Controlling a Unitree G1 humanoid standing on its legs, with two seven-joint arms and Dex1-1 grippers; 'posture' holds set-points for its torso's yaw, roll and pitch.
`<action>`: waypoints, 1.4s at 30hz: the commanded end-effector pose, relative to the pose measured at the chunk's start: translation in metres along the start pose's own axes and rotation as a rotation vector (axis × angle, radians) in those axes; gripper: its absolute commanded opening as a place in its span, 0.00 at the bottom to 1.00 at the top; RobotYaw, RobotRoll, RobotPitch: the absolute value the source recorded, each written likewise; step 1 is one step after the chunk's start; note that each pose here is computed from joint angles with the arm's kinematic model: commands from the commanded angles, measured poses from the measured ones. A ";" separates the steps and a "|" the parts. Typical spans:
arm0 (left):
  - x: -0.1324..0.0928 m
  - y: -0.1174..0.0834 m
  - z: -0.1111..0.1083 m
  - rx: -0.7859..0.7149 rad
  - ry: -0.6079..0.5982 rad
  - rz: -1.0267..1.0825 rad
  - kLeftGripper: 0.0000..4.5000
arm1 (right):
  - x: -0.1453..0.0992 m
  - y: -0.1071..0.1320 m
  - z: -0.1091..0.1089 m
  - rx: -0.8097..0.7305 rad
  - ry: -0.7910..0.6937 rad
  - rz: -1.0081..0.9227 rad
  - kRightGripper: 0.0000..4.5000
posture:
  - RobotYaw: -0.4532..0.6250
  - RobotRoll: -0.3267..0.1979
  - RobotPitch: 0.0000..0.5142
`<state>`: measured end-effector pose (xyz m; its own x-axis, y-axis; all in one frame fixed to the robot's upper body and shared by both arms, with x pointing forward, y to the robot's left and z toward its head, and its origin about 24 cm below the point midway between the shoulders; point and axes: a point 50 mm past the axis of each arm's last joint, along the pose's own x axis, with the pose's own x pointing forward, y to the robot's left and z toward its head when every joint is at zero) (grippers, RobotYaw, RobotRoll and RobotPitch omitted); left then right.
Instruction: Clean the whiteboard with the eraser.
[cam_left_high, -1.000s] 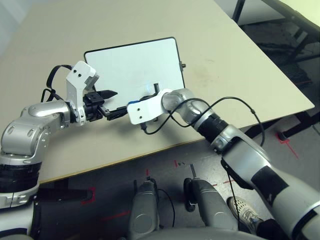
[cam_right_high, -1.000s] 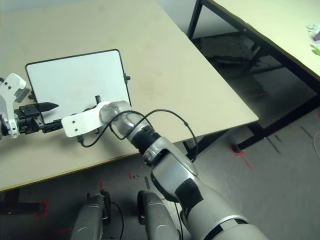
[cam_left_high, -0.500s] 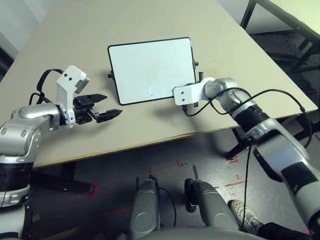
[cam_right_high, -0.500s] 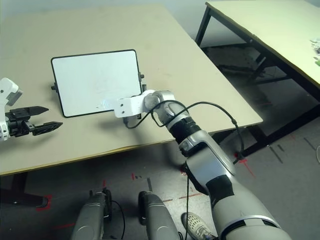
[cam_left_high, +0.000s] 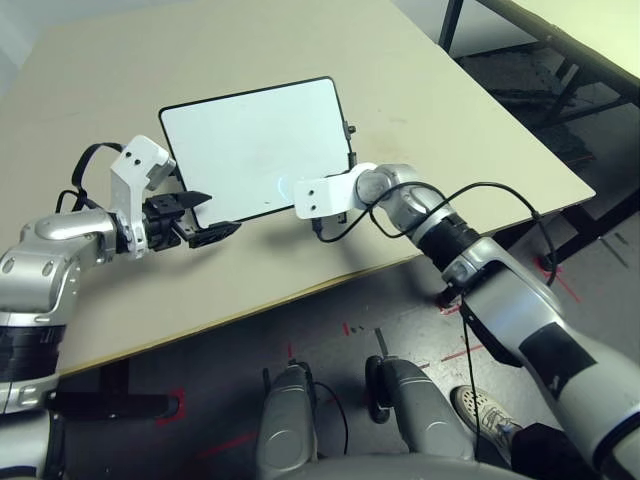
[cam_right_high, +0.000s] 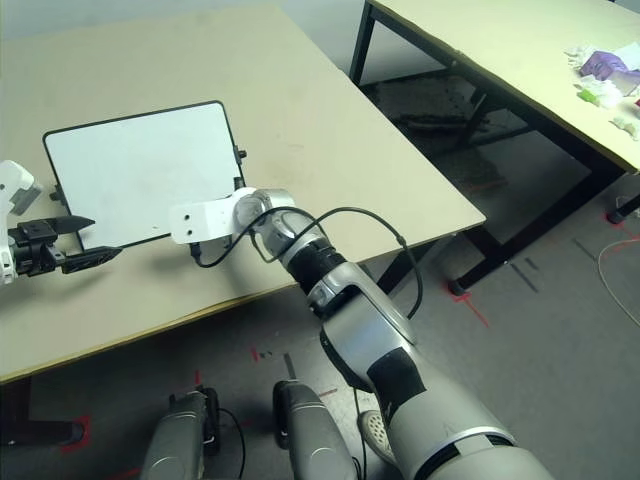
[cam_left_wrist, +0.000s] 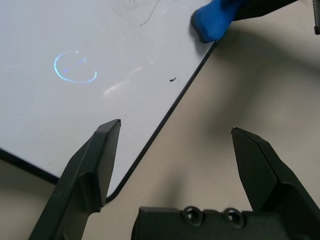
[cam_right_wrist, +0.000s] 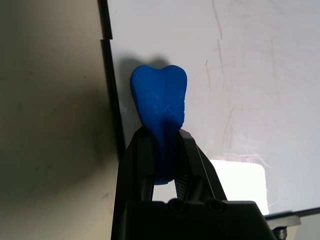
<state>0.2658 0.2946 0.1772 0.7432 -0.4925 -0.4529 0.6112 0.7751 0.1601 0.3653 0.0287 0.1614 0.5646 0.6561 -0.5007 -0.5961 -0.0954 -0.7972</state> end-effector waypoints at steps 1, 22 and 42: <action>-0.007 -0.001 0.000 0.005 0.005 0.020 1.00 | 0.012 0.013 0.005 -0.013 0.019 0.042 0.11 | 0.51 0.62 0.41; -0.031 0.000 -0.001 -0.030 0.038 0.112 1.00 | 0.034 0.034 0.061 -0.081 -0.111 0.090 0.11 | 0.54 0.62 0.44; -0.056 0.004 -0.011 -0.077 0.035 0.241 1.00 | 0.043 0.044 0.098 -0.121 -0.202 0.090 0.11 | 0.59 0.62 0.43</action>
<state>0.2252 0.3290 0.1941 0.8557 -0.2827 -0.4335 0.3976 0.8952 0.2012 0.3435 0.0783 0.1510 0.4878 0.7453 -0.4545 -0.5286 -0.1622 -0.8332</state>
